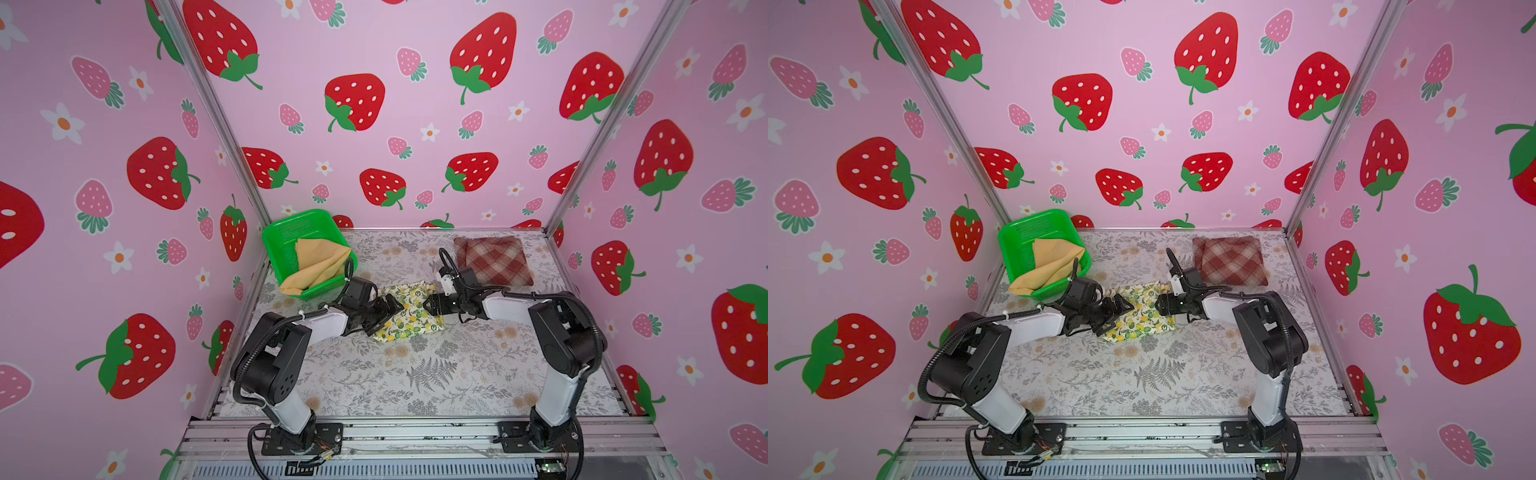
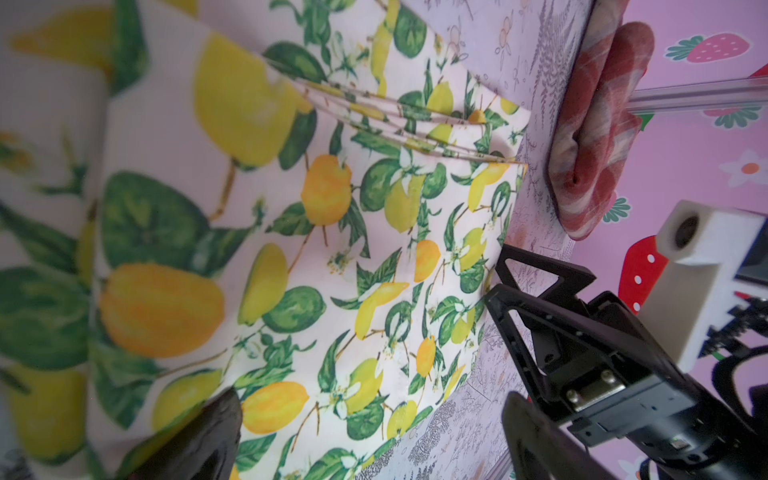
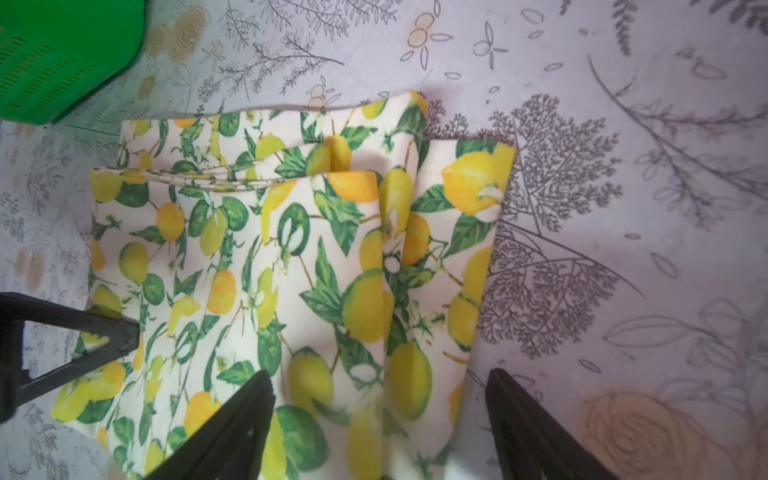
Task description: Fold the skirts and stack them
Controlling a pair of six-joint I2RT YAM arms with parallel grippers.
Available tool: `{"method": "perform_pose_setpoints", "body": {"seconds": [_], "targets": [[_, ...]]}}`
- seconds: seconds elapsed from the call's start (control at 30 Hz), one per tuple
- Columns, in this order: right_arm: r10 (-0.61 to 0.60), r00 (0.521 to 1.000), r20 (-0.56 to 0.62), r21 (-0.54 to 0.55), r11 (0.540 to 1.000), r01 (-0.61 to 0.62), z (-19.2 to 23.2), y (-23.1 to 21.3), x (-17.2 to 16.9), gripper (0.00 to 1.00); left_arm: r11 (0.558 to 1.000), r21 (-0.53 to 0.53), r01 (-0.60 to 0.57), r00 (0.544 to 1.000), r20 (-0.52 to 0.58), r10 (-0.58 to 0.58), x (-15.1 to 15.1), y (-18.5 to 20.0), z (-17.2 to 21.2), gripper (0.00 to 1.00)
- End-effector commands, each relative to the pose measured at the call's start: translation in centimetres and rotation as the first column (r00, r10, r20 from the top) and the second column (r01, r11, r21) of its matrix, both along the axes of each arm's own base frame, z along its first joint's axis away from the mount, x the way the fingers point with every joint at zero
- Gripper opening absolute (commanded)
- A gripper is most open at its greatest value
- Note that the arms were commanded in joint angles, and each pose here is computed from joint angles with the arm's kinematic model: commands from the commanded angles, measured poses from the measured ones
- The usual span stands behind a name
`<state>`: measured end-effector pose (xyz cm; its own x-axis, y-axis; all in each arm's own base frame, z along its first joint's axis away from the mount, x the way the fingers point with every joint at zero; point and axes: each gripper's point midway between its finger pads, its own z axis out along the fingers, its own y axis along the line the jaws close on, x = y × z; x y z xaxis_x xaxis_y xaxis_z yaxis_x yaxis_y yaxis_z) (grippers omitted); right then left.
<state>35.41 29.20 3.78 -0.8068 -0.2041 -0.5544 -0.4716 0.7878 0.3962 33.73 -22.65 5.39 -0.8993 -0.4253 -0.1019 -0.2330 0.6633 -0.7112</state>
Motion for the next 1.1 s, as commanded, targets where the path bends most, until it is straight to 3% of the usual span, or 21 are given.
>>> {"method": "perform_pose_setpoints", "body": {"seconds": [0.0,0.4,0.5,0.63,0.97,1.07], "targets": [[0.006,0.994,-0.108,-0.019,1.0,-0.008,-2.4,-0.1,-2.0,0.77,0.998,0.06,-0.012,0.998,-0.059,0.015,-1.2,1.0,-2.0,0.99],[0.023,0.986,-0.164,-0.026,0.999,-0.028,-4.0,1.0,-3.5,0.46,0.998,0.057,-0.012,0.998,-0.057,0.016,-0.6,0.7,-2.1,0.99],[0.021,0.986,-0.164,-0.027,0.999,-0.026,-4.0,1.1,-3.3,0.27,0.998,0.056,-0.013,0.998,-0.058,0.016,-0.5,0.7,-2.1,0.99],[0.011,0.987,-0.158,-0.035,0.999,-0.017,-3.7,1.2,-2.6,0.12,0.998,0.055,-0.009,0.999,-0.047,0.011,-0.4,0.6,-1.6,0.99],[-0.046,0.998,-0.038,-0.081,0.996,0.043,1.3,-0.4,2.1,0.0,0.994,0.105,-0.025,0.998,0.053,0.019,1.3,2.4,3.1,0.99],[-0.074,0.997,0.013,-0.162,0.984,0.075,3.4,-1.7,4.0,0.0,0.994,0.1,-0.049,0.996,0.084,0.041,2.0,3.3,4.6,0.99]]}}
